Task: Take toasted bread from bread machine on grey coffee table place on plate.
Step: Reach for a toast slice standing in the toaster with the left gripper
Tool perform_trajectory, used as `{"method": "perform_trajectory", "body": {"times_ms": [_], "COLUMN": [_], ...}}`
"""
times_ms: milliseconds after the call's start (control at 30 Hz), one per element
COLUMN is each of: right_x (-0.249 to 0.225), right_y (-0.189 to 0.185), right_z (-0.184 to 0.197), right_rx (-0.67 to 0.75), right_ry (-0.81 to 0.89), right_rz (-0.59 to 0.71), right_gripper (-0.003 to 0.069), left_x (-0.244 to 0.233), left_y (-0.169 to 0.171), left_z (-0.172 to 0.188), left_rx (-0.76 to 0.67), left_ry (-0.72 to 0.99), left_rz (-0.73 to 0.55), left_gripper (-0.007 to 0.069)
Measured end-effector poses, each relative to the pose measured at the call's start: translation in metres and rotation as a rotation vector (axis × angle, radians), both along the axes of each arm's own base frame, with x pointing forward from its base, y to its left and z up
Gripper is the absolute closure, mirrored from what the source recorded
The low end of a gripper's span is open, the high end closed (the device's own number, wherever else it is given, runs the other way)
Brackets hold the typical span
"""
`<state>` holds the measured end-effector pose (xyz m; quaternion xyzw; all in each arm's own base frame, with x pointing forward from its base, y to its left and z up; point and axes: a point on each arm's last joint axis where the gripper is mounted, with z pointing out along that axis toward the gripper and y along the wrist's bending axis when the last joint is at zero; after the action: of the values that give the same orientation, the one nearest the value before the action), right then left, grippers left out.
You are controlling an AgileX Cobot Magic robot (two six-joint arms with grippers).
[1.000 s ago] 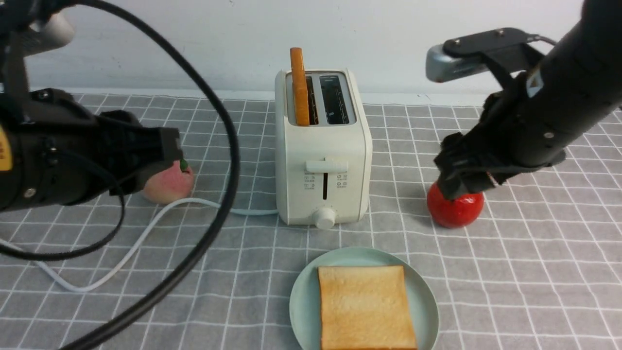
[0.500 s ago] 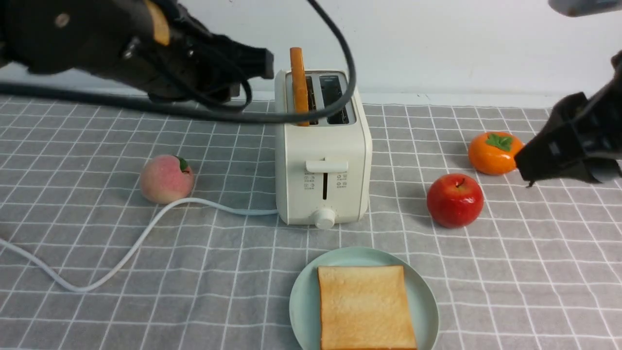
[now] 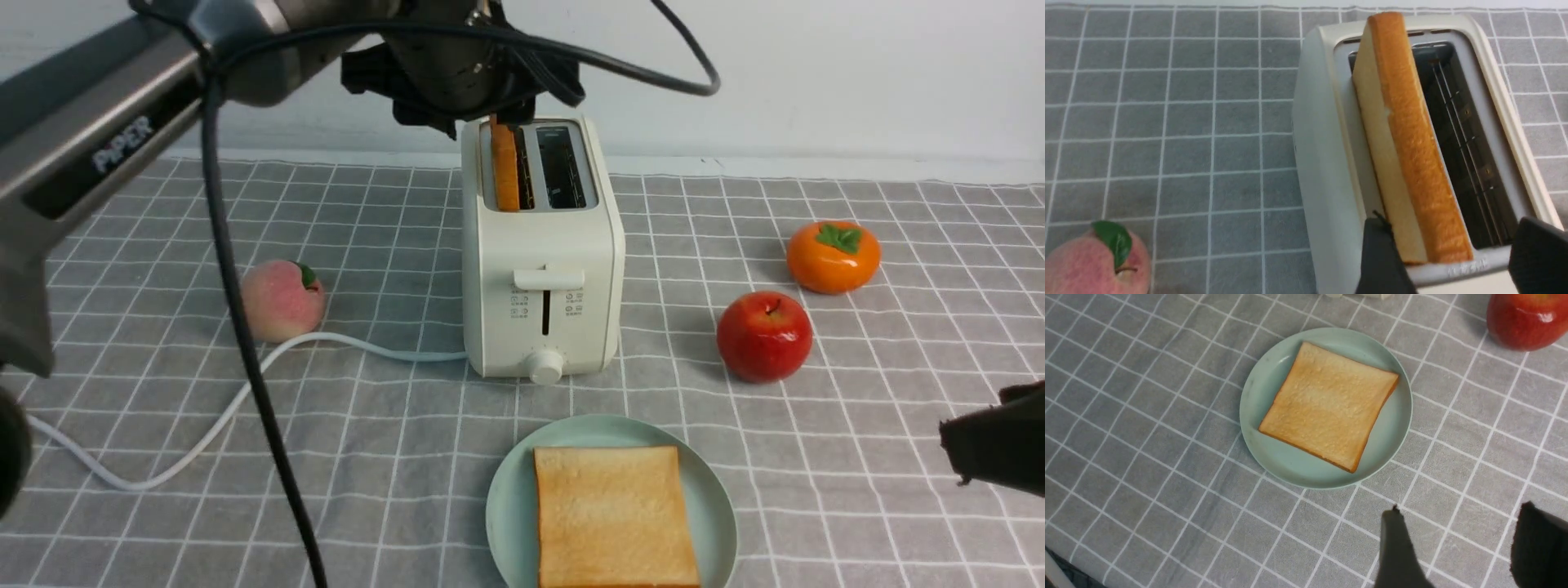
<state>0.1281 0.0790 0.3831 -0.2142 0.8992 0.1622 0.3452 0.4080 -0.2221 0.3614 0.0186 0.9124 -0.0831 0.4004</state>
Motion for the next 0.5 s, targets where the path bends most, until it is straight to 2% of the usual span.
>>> {"method": "perform_trajectory", "body": {"times_ms": [200,367,500], "right_x": [-0.003,-0.003,-0.002], "right_y": [-0.004,-0.005,-0.006], "right_z": [0.003,0.002,0.002], "right_rx": [-0.014,-0.022,-0.031], "right_ry": [-0.039,-0.043,-0.048], "right_rz": [-0.010,-0.012,-0.013], "right_gripper": [0.0281,0.0284,0.0289], "left_x": [0.021,0.024,0.025], "left_y": [-0.009,-0.011,-0.011], "left_z": [-0.035,-0.039,-0.038], "left_rx": [0.078,0.058,0.054], "left_ry": [-0.014,-0.020,-0.028], "left_rz": [-0.017,-0.007,-0.005], "left_gripper": [0.0214,0.0216,0.0248]}}
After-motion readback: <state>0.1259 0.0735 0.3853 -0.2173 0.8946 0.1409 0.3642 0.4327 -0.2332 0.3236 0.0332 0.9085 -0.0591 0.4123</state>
